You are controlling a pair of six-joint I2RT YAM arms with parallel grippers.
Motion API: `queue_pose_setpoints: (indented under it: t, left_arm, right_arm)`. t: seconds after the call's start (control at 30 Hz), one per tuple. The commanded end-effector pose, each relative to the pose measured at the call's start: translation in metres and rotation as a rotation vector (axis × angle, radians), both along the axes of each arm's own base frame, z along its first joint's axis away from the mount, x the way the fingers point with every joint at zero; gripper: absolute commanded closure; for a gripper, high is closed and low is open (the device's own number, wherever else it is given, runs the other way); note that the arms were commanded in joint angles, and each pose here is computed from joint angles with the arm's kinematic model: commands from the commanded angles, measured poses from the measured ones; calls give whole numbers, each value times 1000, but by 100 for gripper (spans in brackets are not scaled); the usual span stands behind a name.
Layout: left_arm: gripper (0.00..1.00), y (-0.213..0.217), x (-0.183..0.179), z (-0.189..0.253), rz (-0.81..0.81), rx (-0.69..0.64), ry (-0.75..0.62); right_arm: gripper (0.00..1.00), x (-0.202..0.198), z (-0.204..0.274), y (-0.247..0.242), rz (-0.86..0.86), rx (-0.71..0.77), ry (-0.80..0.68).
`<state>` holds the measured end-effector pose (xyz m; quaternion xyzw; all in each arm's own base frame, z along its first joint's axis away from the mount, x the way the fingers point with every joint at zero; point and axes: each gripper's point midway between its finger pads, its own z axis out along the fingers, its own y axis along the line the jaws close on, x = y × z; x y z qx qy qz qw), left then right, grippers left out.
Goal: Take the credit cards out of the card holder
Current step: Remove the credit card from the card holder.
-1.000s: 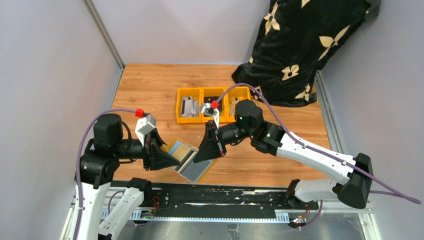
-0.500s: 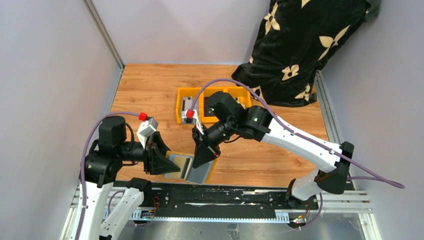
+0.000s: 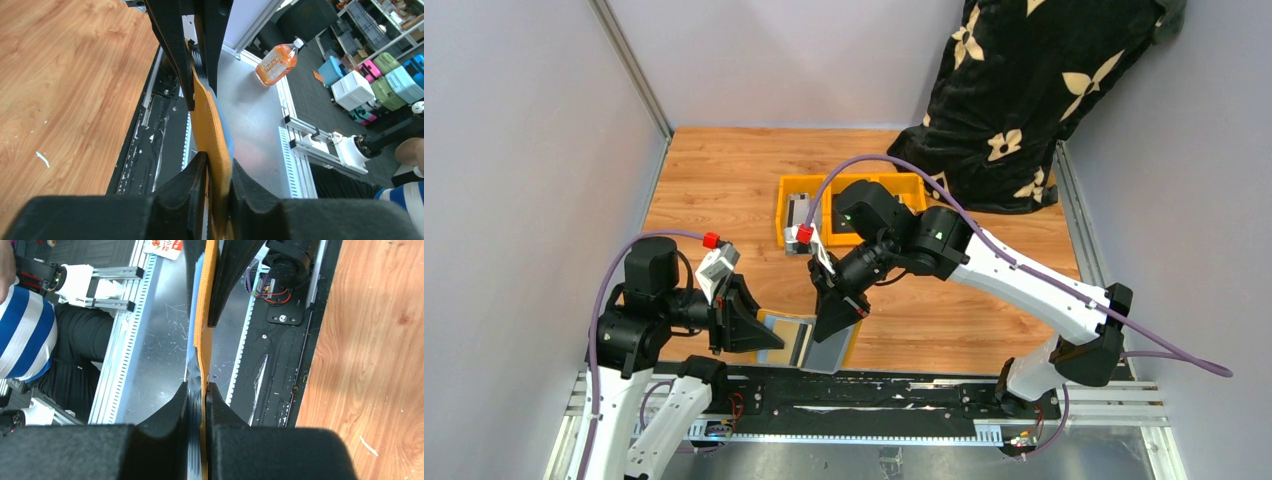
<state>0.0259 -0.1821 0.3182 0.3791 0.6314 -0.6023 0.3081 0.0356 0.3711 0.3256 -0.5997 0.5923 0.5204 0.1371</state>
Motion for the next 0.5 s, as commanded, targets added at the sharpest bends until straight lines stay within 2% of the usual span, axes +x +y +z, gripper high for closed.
queue_pose_setpoints:
  t: [0.0,0.07,0.13,0.2,0.3,0.4,0.47]
  left_arm:
    - [91,2,-20,9,-87,-44,57]
    - [100,2,-21,13,-99,-53,49]
    - [100,2,-20,16,-100,-54,45]
    - [100,1,-17,17,-91,-47,50]
    - [100,0,-10,17,-61,-28,44]
    - [100,0,2,13,12,17,15]
    - [100,1,15,9,90,63,-10]
  right_arm:
    - [100,-15,18,-2,81,67,-3]
    - [88,-16,18,-2,90,78,-3]
    - [67,-13,18,-2,76,85,-18]
    - [57,-3,22,-3,20,103,-49]
    - [49,28,35,-8,-161,131,-57]
    - [47,68,69,-22,-443,266,-103]
    - [46,72,90,-33,-555,402,-87]
